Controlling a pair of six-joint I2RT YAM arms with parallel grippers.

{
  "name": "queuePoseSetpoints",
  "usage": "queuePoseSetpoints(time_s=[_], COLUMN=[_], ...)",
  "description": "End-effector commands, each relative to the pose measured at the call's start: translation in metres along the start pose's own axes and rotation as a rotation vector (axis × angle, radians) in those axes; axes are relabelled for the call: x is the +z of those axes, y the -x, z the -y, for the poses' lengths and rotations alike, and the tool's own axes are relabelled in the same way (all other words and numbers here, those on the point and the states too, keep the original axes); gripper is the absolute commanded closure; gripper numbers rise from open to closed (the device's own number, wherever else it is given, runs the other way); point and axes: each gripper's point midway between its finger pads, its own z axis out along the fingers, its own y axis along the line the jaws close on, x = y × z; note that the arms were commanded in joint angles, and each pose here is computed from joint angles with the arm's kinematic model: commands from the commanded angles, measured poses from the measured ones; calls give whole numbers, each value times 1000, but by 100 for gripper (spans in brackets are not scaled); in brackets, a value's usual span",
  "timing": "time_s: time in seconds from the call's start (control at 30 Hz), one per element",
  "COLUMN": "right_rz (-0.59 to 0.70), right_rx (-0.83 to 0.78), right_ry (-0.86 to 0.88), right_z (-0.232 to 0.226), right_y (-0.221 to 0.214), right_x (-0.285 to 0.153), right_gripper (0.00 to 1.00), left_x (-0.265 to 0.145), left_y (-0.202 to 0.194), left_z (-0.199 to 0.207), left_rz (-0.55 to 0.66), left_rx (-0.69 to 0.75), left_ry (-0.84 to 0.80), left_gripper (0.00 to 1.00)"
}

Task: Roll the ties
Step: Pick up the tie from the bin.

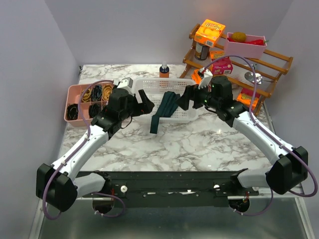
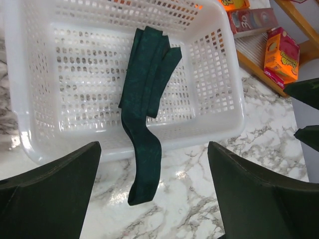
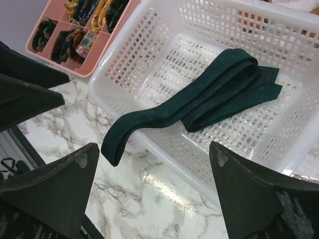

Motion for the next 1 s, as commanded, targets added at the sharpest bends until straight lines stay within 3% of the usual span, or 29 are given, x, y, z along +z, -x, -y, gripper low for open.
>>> queuePoseSetpoints(time_s=[0.0,0.17,0.3,0.6,0.97], right_rz=[0,-21,-36,-63,-64], right_rx=[-25,-28,-25,-26,-33], right_ry=[-6,15,18,27,31], right_z=[-4,-8,-9,-6,-4], right_y=[-3,-13,-21,-37,-42], right_x=[-8,-6,-5,-2,-2], right_gripper=[0,0,0,0,0], left_x=[-2,-3,-12,-17,-2], left_y=[-39,-88,-101,-121,-124], left_z=[-5,-11,-6,-16,-12], left_rz=[-94,-171,-149,-93,-62], left_rx=[-121,-281,-357,-394,-334], left_ry=[-43,-121,-216,-280,-361], left_gripper=[1,1,1,1,8])
